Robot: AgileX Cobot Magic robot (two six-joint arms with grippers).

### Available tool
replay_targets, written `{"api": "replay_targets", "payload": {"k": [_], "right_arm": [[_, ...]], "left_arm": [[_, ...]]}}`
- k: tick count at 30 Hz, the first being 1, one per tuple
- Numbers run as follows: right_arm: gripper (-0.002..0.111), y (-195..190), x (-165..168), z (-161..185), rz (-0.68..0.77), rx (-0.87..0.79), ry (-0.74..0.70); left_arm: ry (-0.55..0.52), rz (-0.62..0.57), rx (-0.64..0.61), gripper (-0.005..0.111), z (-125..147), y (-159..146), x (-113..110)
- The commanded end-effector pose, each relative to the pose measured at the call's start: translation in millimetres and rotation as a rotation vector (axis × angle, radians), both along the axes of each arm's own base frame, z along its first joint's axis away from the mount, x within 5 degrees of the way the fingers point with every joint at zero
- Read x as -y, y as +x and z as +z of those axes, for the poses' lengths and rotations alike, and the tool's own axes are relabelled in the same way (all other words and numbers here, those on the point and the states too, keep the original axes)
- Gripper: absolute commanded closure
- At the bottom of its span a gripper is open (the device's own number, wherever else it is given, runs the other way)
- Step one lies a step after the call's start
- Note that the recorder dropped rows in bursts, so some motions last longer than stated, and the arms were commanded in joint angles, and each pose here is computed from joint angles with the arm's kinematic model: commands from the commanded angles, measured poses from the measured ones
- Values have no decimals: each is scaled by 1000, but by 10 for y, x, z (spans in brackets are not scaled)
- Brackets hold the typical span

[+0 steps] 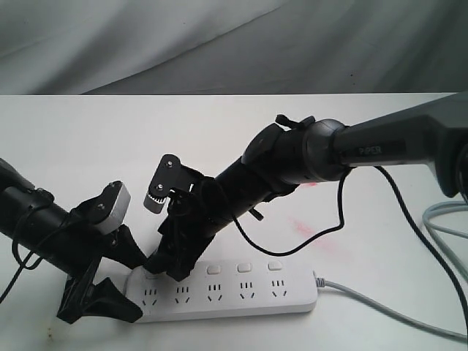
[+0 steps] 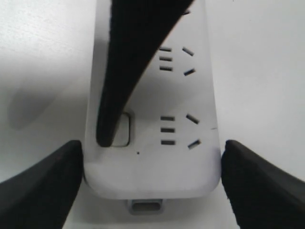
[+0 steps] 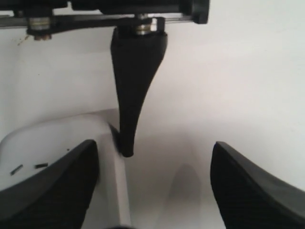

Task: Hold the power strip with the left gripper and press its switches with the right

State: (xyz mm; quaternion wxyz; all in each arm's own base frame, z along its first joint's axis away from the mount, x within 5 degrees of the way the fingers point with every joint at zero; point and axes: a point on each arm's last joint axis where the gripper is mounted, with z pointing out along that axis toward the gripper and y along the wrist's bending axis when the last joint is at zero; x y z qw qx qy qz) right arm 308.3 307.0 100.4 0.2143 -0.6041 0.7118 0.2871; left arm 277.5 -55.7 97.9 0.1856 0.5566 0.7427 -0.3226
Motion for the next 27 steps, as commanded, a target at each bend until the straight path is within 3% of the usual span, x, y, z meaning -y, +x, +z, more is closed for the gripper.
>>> {"api": "replay_targets", "payload": {"k": [1,8,14,27], "right_arm": [[46,-8,8,-170,8,35,-46],[46,-2,-4,406,32,131,68],[46,75,171,707,38,191,71],[46,-39,317,471,42,126,-7]], "left_arm": [[-20,-4,-8,42,11,-5,29],[-20,-4,-8,42,11,-5,29],[-20,-4,-8,42,11,-5,29],[-20,-4,-8,42,11,-5,29]]}}
